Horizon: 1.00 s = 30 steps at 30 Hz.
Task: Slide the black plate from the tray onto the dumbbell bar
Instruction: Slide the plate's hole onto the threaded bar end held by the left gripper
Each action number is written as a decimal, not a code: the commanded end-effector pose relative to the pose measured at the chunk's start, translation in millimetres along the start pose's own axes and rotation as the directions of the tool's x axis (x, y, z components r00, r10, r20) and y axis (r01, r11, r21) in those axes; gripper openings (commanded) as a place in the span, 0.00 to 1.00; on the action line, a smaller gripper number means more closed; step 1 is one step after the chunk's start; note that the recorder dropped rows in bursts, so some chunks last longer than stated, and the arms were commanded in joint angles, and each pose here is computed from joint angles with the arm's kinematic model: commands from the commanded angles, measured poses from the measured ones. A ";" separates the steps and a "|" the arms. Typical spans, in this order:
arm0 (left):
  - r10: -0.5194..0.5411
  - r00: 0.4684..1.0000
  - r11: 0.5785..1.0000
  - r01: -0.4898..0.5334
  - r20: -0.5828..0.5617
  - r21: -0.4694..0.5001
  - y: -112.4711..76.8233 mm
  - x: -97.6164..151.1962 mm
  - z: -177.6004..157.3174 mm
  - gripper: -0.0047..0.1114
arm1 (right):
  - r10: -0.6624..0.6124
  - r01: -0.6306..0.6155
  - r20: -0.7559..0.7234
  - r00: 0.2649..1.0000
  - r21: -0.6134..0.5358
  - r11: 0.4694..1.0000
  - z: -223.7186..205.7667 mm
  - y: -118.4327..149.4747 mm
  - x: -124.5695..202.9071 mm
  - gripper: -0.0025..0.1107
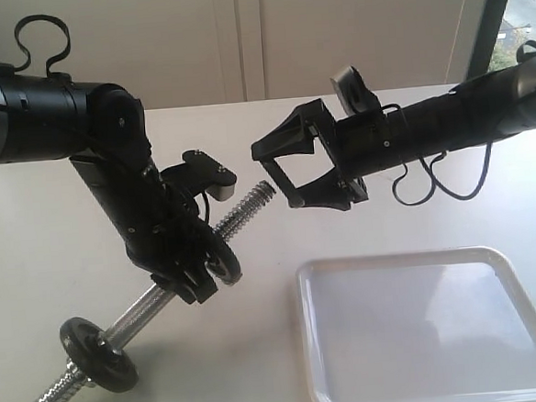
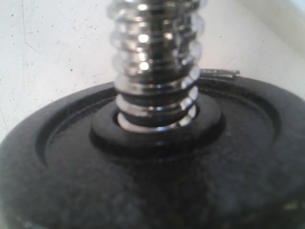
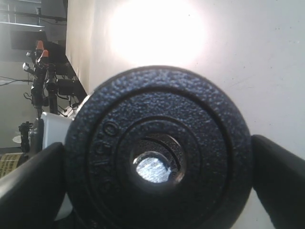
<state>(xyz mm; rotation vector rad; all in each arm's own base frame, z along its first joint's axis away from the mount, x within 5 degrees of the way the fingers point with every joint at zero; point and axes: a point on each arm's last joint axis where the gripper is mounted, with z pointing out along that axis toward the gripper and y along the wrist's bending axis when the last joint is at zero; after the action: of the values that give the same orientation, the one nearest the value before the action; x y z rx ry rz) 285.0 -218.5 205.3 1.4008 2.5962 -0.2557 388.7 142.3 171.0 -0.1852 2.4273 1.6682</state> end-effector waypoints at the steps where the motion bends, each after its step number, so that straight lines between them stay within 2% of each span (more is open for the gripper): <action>1: -0.015 0.998 1.000 0.014 0.055 0.014 -6.7 -2.8 -19.9 0.04 | -0.021 0.019 -0.022 1.000 -0.081 0.997 6.6 21.1 3.0 0.02; 16: -0.016 0.998 1.000 0.016 0.053 0.009 -6.2 -2.7 -19.9 0.04 | -0.040 0.037 -0.058 0.997 -0.058 0.998 9.5 20.1 6.9 0.02; 22: -0.016 0.998 1.000 0.016 0.056 0.008 -6.1 -3.0 -20.0 0.04 | 0.019 -0.021 -0.092 0.996 -0.025 0.999 9.4 17.5 9.7 0.02; 30: -0.016 0.998 1.000 0.016 0.056 0.008 -6.1 -3.0 -20.0 0.04 | 0.006 -0.009 -0.083 0.997 -0.030 1.000 6.2 26.7 9.1 0.02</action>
<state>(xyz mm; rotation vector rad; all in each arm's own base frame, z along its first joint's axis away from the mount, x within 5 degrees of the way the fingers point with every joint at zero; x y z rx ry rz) 283.3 -217.0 204.4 1.4113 2.6084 -0.2489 378.4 154.9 170.3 -0.2207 2.5344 1.6581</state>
